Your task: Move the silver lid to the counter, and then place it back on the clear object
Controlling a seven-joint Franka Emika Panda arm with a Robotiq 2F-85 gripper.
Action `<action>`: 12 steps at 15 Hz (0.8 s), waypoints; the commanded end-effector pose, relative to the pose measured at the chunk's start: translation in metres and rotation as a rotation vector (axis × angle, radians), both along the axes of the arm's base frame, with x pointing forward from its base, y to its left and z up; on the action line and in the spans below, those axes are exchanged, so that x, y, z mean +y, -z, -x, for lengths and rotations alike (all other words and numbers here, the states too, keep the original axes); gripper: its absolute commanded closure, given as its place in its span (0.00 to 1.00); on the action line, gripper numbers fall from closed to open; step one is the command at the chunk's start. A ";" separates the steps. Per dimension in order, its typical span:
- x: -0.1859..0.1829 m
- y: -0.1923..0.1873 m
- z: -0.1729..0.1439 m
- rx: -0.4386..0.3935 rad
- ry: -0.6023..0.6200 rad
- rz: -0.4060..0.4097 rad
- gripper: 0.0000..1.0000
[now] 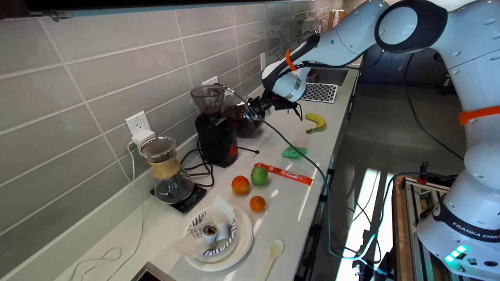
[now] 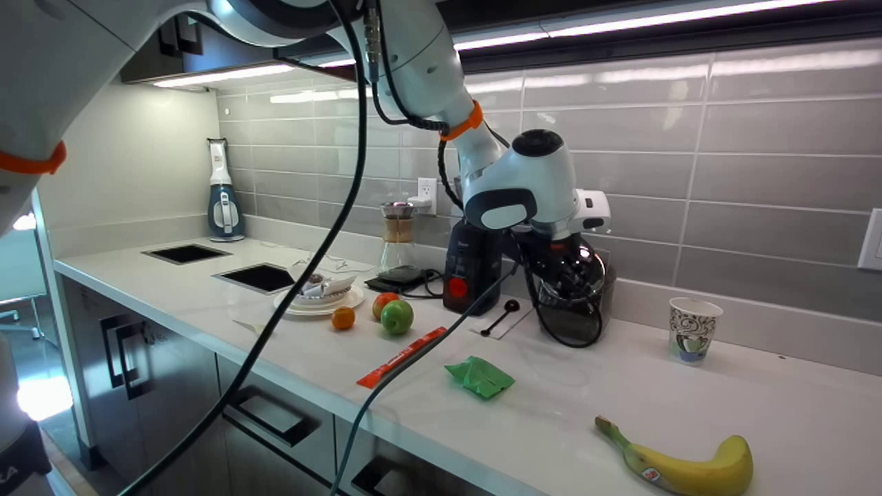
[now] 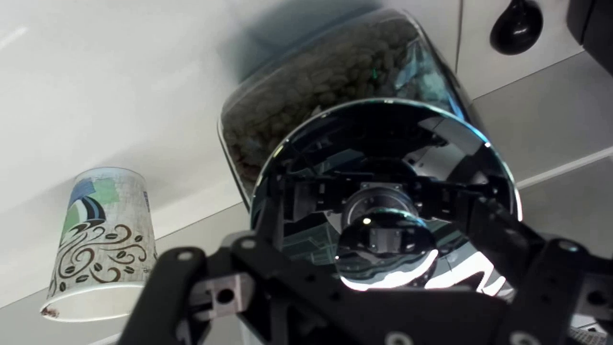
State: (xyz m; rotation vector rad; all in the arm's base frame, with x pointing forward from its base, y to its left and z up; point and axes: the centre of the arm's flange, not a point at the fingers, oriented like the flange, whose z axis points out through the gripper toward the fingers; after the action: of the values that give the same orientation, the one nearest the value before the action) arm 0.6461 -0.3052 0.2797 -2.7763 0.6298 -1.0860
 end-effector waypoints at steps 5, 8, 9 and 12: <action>0.002 -0.028 0.021 0.116 -0.107 0.073 0.00; 0.003 -0.035 0.025 0.139 -0.133 0.083 0.00; 0.003 -0.038 0.026 0.149 -0.137 0.090 0.00; 0.001 -0.052 0.033 0.189 -0.143 0.128 0.00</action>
State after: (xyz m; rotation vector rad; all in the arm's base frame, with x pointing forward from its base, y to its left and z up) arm 0.6256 -0.3090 0.3155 -2.9500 0.3995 -0.9522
